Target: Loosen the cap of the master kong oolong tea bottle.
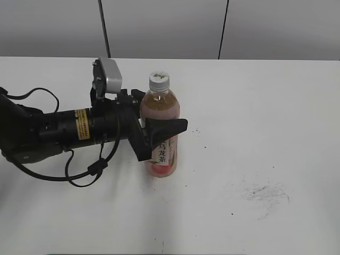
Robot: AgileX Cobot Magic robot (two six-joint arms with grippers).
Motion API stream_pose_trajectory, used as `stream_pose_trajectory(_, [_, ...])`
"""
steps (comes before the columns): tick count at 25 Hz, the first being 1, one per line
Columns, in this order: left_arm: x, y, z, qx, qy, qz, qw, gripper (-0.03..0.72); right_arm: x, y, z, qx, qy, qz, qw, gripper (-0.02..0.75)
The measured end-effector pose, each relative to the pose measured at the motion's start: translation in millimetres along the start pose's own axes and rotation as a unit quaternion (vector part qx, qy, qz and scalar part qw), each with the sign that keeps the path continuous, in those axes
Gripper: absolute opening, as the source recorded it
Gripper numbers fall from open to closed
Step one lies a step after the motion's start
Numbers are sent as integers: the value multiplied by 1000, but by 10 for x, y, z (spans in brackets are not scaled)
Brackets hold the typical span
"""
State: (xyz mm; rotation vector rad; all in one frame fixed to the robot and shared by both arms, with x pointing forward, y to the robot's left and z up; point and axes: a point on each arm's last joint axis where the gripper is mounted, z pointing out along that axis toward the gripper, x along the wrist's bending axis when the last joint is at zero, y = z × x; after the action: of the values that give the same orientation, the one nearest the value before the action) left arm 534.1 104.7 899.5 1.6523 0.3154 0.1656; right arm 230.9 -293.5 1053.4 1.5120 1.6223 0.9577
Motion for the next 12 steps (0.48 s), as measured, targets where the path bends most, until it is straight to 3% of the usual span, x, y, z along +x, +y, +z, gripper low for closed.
stream_pose_trajectory(6, [0,0,0,0,0,0,1000,447,30,211,64,21,25,-29,999,582])
stream_pose_trajectory(12, [0,0,0,0,0,0,1000,447,93,753,356,92,98,-122,983,513])
